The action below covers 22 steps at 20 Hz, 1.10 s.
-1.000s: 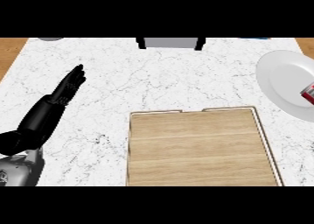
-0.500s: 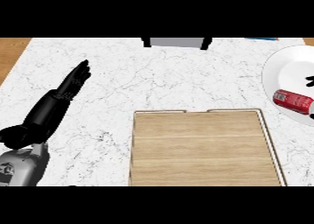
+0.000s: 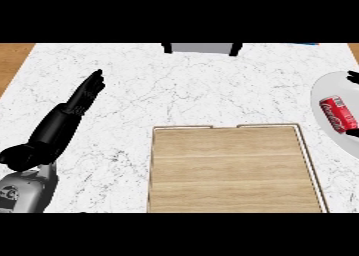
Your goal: Pick the can from the tray and place it in the plate
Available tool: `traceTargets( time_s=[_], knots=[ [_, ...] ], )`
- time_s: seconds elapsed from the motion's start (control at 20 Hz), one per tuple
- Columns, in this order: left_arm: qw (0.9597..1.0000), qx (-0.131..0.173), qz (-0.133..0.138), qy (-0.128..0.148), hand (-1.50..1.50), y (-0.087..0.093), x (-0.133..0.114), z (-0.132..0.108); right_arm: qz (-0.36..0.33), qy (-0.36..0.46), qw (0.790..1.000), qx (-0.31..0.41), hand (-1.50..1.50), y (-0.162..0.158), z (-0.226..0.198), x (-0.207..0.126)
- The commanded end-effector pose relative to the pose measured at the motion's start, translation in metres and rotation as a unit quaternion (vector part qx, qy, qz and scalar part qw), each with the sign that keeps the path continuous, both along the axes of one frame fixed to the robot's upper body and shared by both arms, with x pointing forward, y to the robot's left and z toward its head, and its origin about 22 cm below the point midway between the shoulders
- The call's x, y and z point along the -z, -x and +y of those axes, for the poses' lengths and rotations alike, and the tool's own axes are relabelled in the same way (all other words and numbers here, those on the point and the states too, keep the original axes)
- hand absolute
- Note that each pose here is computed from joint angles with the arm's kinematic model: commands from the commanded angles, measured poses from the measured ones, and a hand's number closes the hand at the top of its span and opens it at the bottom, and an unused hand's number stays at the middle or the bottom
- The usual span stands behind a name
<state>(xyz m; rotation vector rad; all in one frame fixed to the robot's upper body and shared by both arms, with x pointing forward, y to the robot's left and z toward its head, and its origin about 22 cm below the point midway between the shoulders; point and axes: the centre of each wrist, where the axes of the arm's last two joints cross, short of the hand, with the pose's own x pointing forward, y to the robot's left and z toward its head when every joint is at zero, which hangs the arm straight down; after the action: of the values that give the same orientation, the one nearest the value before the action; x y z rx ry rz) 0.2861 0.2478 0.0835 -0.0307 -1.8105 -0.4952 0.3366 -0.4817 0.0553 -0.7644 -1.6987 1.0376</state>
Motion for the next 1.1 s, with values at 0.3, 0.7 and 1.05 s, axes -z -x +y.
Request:
traceTargets(
  time_s=[0.3,0.7,1.05],
  knots=[
    [1.0,-0.008,0.004,0.001,0.0,0.003,0.001,0.007,-0.008,-0.205,0.974,-0.095,-1.5,0.005,-0.015,-0.012],
    [0.9999,-0.006,0.011,0.01,0.0,0.002,0.007,-0.001,0.085,-0.358,0.924,-0.106,-1.5,0.013,-0.03,-0.025],
    [0.9998,-0.015,0.007,0.011,0.0,0.0,0.001,0.01,0.074,-0.389,0.912,-0.107,-1.5,0.032,-0.062,-0.061]
  ],
)
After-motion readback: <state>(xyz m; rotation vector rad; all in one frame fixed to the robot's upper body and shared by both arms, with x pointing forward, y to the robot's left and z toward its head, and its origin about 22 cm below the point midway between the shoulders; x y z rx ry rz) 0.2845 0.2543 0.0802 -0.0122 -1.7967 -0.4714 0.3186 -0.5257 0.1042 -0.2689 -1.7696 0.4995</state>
